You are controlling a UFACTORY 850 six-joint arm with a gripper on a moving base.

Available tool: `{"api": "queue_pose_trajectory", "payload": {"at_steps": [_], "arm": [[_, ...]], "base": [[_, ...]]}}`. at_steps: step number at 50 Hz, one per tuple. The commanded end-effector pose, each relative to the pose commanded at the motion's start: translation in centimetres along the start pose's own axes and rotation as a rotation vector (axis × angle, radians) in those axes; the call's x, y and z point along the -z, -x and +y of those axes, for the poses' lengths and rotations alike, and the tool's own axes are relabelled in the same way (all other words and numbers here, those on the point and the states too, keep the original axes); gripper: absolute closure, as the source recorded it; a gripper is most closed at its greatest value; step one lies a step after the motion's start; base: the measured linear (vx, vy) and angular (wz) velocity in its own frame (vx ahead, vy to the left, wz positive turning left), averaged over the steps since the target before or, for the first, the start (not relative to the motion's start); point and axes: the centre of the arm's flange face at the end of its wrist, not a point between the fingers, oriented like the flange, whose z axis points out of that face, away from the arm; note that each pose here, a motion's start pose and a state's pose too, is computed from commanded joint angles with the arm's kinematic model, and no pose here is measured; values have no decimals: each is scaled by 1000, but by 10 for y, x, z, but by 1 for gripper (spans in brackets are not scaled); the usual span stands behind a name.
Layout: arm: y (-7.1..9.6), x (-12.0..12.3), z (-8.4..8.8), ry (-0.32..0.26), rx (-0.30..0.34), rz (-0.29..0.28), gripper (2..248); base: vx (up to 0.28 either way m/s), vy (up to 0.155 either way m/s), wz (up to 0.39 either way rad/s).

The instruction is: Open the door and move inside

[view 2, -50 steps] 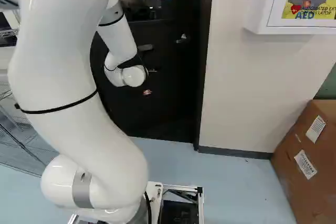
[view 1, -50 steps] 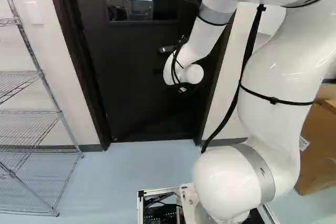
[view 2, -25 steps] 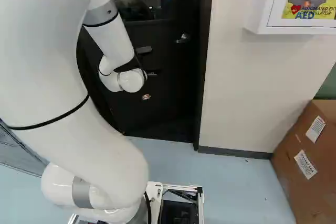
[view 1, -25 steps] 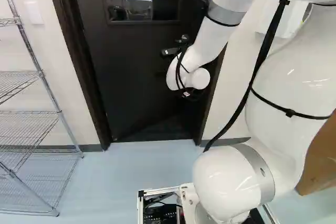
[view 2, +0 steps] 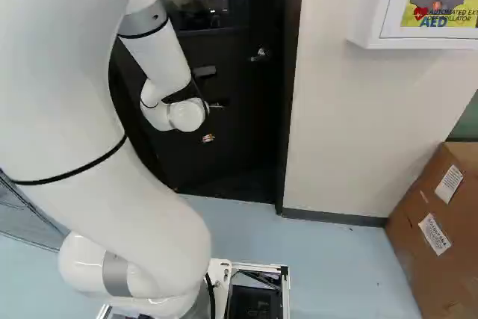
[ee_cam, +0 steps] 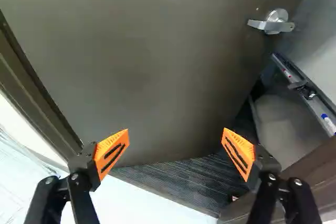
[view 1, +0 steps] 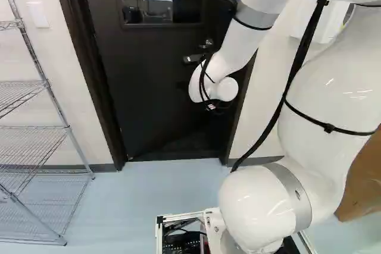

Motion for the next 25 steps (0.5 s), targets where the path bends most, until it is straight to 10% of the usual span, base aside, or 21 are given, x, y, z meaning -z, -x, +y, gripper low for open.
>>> {"api": "queue_pose_trajectory", "payload": {"at_steps": [25], "arm": [[0,0,0,0,0,0,3]], "base": [[58,23,-9]]}}
